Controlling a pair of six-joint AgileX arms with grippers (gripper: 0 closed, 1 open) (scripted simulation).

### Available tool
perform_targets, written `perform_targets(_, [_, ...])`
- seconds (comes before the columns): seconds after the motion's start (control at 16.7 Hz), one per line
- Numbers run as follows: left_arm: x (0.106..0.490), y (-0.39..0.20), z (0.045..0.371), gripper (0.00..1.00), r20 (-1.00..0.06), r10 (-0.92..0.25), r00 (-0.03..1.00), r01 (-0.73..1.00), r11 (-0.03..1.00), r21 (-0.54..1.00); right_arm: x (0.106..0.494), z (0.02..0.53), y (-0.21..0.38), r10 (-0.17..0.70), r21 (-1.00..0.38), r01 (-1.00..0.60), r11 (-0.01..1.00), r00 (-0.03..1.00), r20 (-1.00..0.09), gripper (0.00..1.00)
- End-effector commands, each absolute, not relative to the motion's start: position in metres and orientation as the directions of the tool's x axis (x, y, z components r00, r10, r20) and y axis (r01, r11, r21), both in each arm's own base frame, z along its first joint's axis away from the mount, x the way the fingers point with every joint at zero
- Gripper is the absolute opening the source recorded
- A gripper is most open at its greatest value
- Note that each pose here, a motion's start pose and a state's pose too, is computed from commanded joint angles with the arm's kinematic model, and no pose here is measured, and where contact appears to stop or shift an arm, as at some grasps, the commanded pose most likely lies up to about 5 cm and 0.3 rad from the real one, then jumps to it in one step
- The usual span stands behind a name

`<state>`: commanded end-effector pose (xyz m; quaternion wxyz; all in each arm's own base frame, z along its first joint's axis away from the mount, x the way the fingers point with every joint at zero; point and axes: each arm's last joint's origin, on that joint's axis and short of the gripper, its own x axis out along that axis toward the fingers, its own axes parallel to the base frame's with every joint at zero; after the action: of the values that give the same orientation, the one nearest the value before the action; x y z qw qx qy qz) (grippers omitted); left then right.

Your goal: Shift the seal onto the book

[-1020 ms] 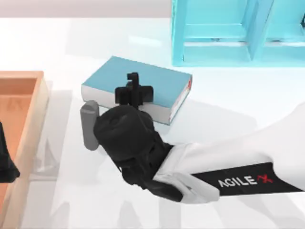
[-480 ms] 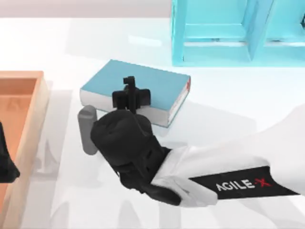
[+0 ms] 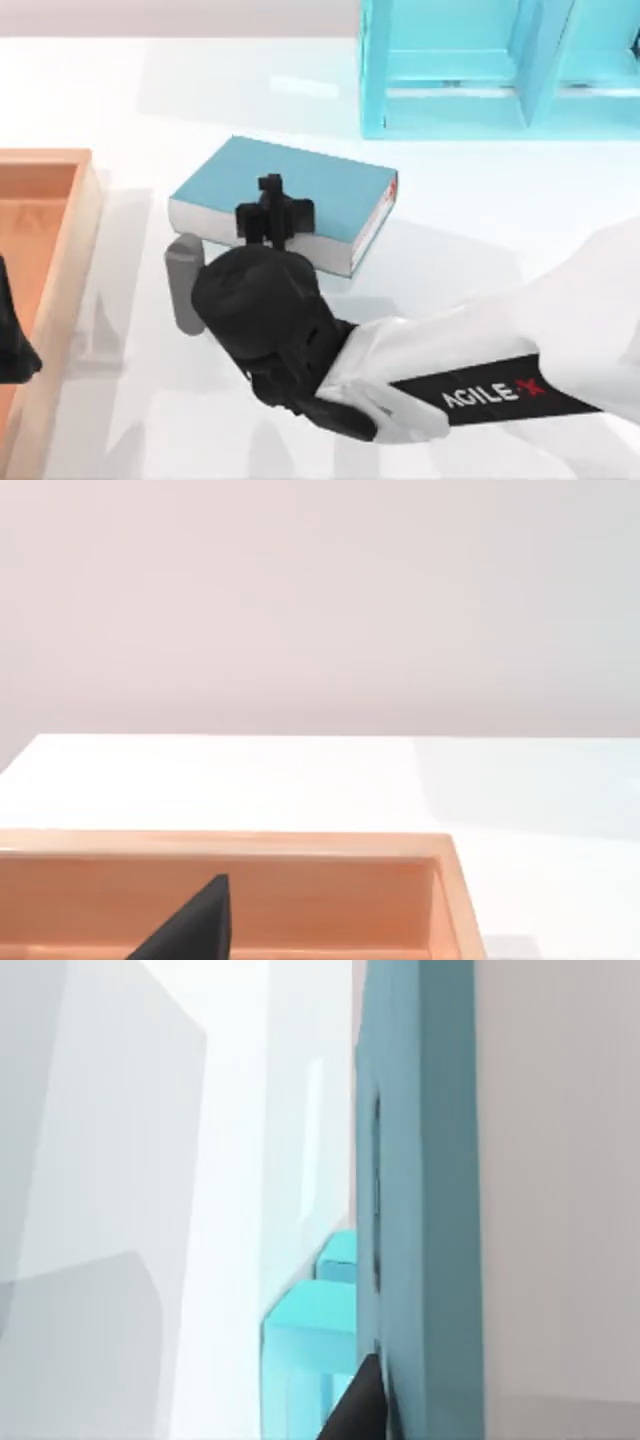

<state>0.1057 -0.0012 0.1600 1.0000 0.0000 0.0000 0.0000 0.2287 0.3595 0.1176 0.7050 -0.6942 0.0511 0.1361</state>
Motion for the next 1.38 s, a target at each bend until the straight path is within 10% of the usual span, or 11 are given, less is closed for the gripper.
perform_targets(0.42, [0.1057,-0.0012,0.16,1.0,0.0,0.0,1.0,0.0,1.0,0.0,0.2287,0.1022,0.359,0.121,-0.965,-0.263,0.002,0.958,-0.26,0.0])
perform_targets(1.2, [0.1057,-0.0012,0.16,1.0,0.0,0.0,1.0,0.0,1.0,0.0,0.2287,0.1022,0.359,0.121,-0.965,-0.263,0.002,0.958,-0.26,0.98])
perform_targets(1.38, [0.1057,-0.0012,0.16,1.0,0.0,0.0,1.0,0.0,1.0,0.0,0.2287,0.1022,0.359,0.121,-0.965,-0.263,0.002,0.958,-0.26,1.0])
